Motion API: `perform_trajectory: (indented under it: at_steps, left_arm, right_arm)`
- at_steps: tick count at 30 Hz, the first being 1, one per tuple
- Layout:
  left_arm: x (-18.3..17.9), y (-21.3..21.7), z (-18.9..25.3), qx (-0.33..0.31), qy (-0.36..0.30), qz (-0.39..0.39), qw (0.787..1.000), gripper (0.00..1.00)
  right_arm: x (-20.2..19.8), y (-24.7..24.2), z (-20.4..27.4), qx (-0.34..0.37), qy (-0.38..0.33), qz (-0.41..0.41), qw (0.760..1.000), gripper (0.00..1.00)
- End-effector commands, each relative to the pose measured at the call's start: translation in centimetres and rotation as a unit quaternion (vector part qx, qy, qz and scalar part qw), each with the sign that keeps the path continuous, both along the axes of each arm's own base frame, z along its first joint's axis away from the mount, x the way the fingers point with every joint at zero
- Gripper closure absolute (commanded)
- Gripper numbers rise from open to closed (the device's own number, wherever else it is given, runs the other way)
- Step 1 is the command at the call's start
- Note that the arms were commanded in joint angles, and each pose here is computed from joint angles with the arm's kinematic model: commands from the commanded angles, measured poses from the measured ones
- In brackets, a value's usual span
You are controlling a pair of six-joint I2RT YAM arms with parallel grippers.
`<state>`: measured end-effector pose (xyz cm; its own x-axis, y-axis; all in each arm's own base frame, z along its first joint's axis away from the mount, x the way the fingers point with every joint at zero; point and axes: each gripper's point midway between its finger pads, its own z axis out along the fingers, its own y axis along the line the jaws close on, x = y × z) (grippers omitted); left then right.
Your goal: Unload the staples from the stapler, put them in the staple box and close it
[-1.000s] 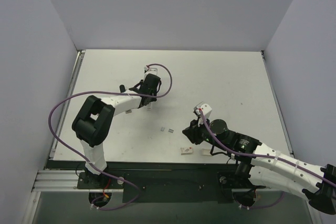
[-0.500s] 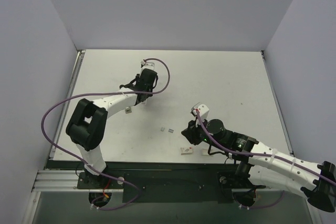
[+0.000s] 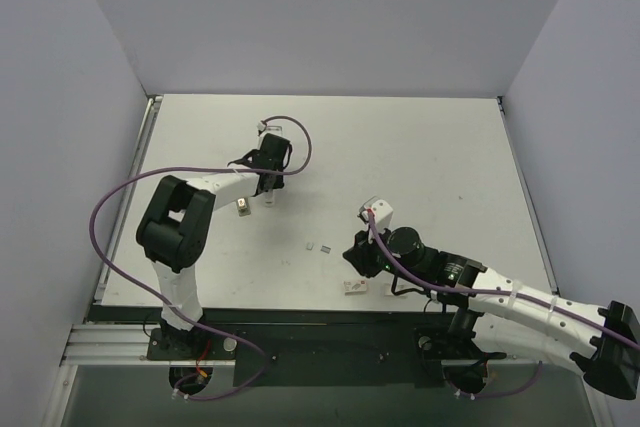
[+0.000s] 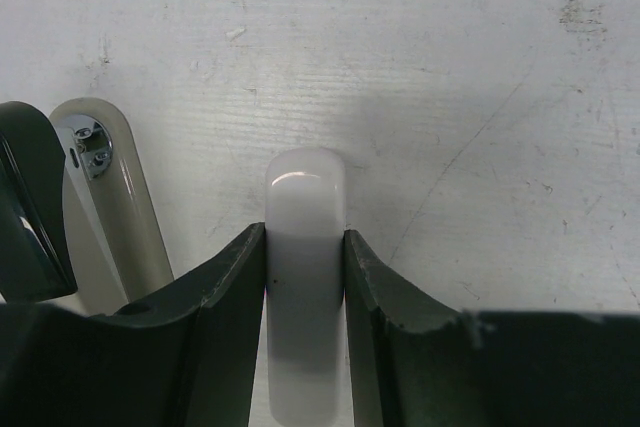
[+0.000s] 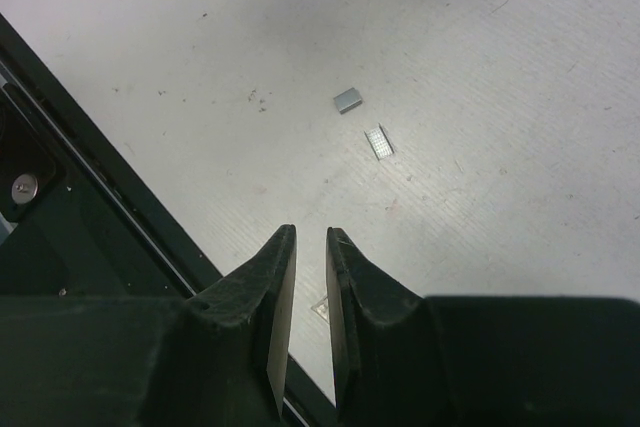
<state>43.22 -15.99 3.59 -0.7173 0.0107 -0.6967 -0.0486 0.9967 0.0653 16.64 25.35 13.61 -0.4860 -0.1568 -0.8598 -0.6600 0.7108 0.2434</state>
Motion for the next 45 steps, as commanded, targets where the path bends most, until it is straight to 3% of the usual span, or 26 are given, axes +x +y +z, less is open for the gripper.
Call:
perform_trajectory:
  at_steps: [1, 16, 18, 21, 24, 25, 27, 29, 38, 45]
  left_arm:
    - [-2.7, -0.4, -5.1, -0.024, 0.075, -0.012, 0.997, 1.0]
    - [-0.3, 1.9, 2.9, -0.06, -0.028, 0.032, 0.997, 1.0]
    - [-0.1, 2.0, 3.0, -0.058, -0.031, 0.031, 0.997, 0.94]
    - [0.0, 1.9, 3.1, -0.061, -0.034, 0.03, 0.997, 0.71]
    - [0.0, 1.6, 3.0, -0.065, -0.035, 0.025, 0.997, 0.59]
    - [0.0, 1.5, 3.1, -0.067, -0.035, 0.025, 0.997, 0.43]
    - [0.0, 1.3, 3.5, -0.072, -0.041, 0.021, 0.996, 0.24]
    - [-0.1, 1.2, 4.1, -0.075, -0.05, 0.018, 0.996, 0.17]
    - [-1.5, -0.3, 8.9, -0.083, -0.094, -0.009, 0.992, 0.12]
    - [-5.1, -3.8, 11.5, -0.111, -0.106, -0.069, 0.986, 0.11]
  right_arm:
    - [0.1, 1.0, 1.7, 0.032, -0.012, 0.005, 0.999, 0.85]
    - [-0.5, 0.7, 2.4, 0.034, -0.016, 0.01, 0.999, 0.84]
    - [-0.5, 0.8, 2.5, 0.034, -0.017, 0.011, 0.999, 0.83]
    - [-0.5, 0.8, 2.5, 0.035, -0.017, 0.01, 0.999, 0.81]
    - [-0.5, 0.7, 2.6, 0.038, -0.017, 0.009, 0.999, 0.79]
    - [-0.5, 0.7, 2.6, 0.038, -0.018, 0.008, 0.999, 0.77]
    - [-0.5, 0.7, 2.6, 0.039, -0.018, 0.009, 0.999, 0.74]
    - [-0.6, 0.6, 2.7, 0.039, -0.018, 0.01, 0.999, 0.71]
    - [-0.5, 0.0, 3.3, 0.026, -0.021, 0.002, 0.999, 0.63]
    - [-1.0, -1.3, 2.4, 0.004, 0.003, -0.014, 1.0, 0.58]
